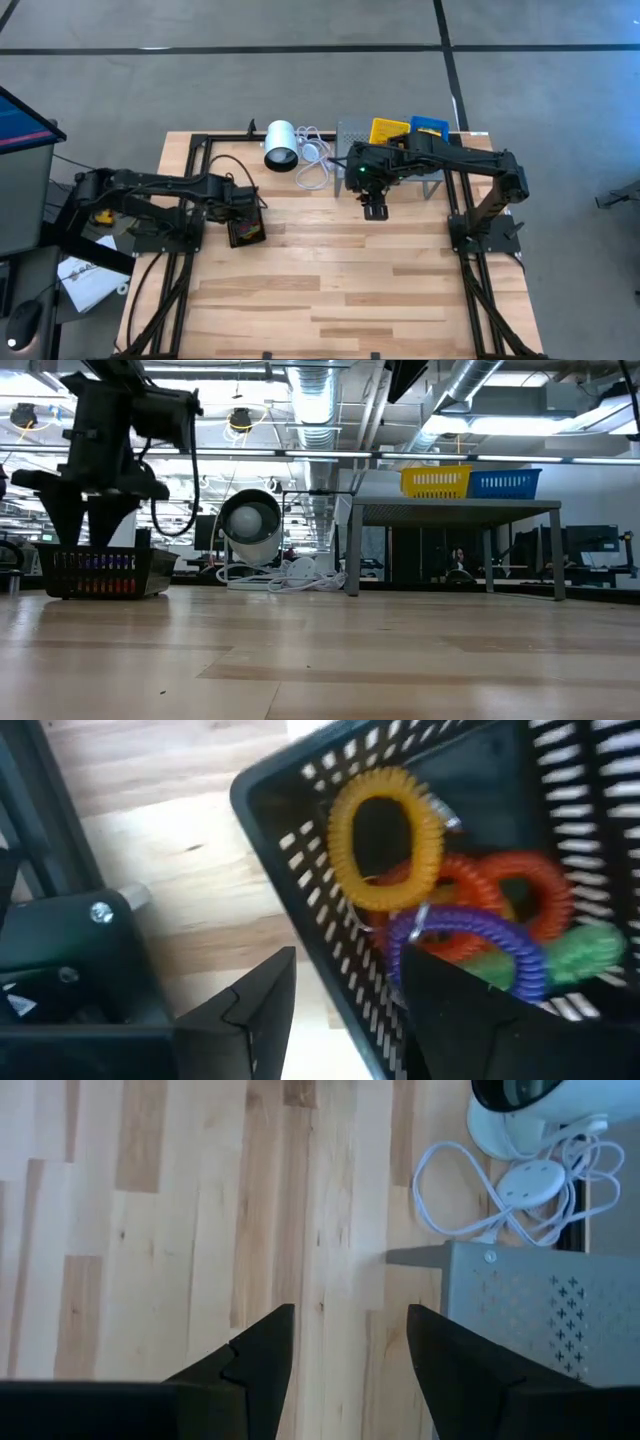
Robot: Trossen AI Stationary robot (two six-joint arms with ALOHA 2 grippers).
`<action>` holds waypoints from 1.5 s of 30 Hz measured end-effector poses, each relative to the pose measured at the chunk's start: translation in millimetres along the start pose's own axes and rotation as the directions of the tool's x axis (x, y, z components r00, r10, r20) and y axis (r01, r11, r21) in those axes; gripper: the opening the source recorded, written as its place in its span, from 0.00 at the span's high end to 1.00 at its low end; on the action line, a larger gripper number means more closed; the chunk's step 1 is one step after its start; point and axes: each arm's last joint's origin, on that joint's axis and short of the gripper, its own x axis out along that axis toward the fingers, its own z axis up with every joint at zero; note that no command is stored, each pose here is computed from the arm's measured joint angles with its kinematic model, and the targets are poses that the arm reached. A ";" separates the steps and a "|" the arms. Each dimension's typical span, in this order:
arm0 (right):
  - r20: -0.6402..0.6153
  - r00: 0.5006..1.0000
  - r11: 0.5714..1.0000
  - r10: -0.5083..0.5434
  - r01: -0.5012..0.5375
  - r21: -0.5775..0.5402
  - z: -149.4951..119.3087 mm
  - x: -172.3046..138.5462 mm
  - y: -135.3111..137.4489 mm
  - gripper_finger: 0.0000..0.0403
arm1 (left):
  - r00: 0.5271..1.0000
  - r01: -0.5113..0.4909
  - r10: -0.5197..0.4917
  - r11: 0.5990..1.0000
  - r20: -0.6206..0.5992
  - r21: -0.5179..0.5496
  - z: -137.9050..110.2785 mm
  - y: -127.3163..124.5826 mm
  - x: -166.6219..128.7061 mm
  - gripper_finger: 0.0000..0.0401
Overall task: Pick & Place Office Desk Supplies
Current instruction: Put the black bin on the shelf
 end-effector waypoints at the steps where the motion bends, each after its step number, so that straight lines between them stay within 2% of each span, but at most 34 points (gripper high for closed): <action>1: 0.007 1.000 1.000 0.001 -0.001 -0.002 -0.3 -1.9 1.1 0.53 | 1.000 -0.014 0.014 1.000 -0.011 0.006 0.0 -0.9 2.1 0.57; 7: 0.034 0.999 1.000 0.009 -0.009 -0.023 0.2 -7.3 8.8 0.53 | 0.996 -0.080 0.081 0.996 -0.021 0.044 3.1 -0.3 8.3 0.57; 13: 0.049 0.999 1.000 0.010 -0.009 -0.027 1.6 -8.0 10.4 0.53 | 0.999 -0.038 0.038 0.998 0.002 0.043 7.4 -3.5 8.5 0.60; 19: 0.048 0.999 1.000 0.010 -0.009 -0.024 1.5 -8.0 10.5 0.53 | 1.000 0.000 0.000 0.999 0.012 0.052 8.3 -7.3 8.5 0.69; 25: 0.045 0.999 1.000 0.013 -0.012 -0.009 1.3 -8.1 11.5 0.53 | 0.993 0.115 -0.117 0.990 0.014 0.085 4.8 -19.7 7.4 0.76; 32: 0.022 0.999 0.999 0.037 -0.037 -0.030 -0.3 -9.4 24.6 0.53 | 0.964 0.253 -0.261 0.958 0.048 0.136 1.8 -35.7 4.2 0.77; 37: 0.026 0.998 0.998 0.057 -0.056 -0.034 0.5 -11.1 38.4 0.53 | 0.955 0.287 -0.294 0.947 0.032 0.146 0.6 -45.0 8.9 0.78; 42: 0.036 0.996 0.997 0.079 -0.078 -0.018 1.3 -13.4 53.9 0.53 | 0.951 0.308 -0.308 0.938 -0.030 0.161 -2.2 -61.6 25.5 0.78; 45: 0.038 0.995 0.995 0.093 -0.092 -0.027 1.1 -15.0 63.8 0.53 | 0.941 0.337 -0.338 0.925 -0.027 0.173 -3.1 -71.2 32.1 0.78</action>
